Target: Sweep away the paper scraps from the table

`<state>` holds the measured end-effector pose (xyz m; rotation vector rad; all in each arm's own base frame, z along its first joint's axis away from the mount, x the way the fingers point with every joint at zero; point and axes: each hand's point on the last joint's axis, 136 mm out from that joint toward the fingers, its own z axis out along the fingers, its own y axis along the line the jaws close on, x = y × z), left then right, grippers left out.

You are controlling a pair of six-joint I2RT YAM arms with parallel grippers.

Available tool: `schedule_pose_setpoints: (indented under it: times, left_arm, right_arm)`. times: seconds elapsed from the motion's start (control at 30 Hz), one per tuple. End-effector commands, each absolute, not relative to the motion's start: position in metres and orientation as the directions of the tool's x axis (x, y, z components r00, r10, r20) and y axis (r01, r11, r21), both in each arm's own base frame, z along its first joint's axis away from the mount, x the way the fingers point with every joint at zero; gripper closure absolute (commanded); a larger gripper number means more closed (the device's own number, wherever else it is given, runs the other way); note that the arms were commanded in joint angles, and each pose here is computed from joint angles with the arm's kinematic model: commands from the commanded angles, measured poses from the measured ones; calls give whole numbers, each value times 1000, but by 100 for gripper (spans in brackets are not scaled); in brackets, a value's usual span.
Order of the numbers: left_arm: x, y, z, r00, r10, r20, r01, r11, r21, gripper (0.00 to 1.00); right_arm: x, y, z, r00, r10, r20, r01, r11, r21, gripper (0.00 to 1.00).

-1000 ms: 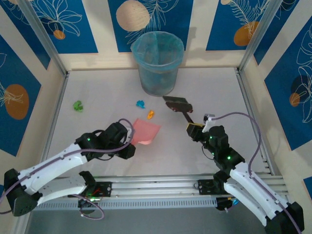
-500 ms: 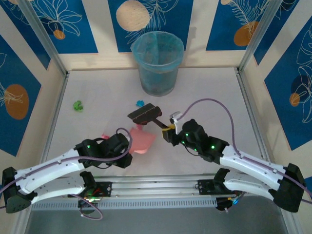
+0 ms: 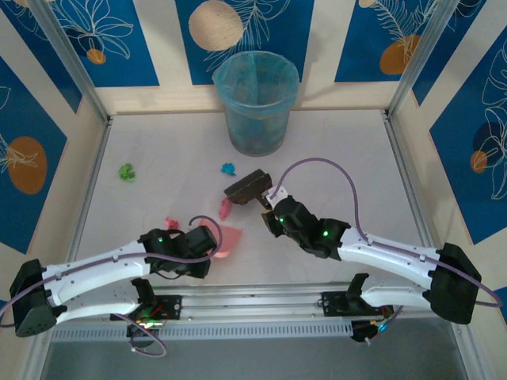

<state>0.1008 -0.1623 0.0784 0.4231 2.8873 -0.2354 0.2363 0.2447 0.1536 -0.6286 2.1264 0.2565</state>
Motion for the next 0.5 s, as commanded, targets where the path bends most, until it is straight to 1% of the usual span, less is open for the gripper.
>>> schedule_pose_setpoints:
  times: [0.0,0.13,0.27,0.47]
  left_arm:
    - [100,-154,72,-940,259,-224,282,956,-79,100]
    - [100,-161,64,-940,272,-206,294,952,-86,100]
    - [103,-160,59,-938,280,-203,297,953,-55,100]
    - [106,-163,55,-933,297,-205,312,949,-45,100]
  right_arm:
    - [247,252,178,-445,-315,-838,-503,863,-58,100]
    - [249,249,175,-458,-332,-825,-487,869,-80,100]
    - [249,247,173,-461,-343,-819,-485,870,-92,100]
    - [247,259,164,-483,-341,-806,-515,856,-54,100]
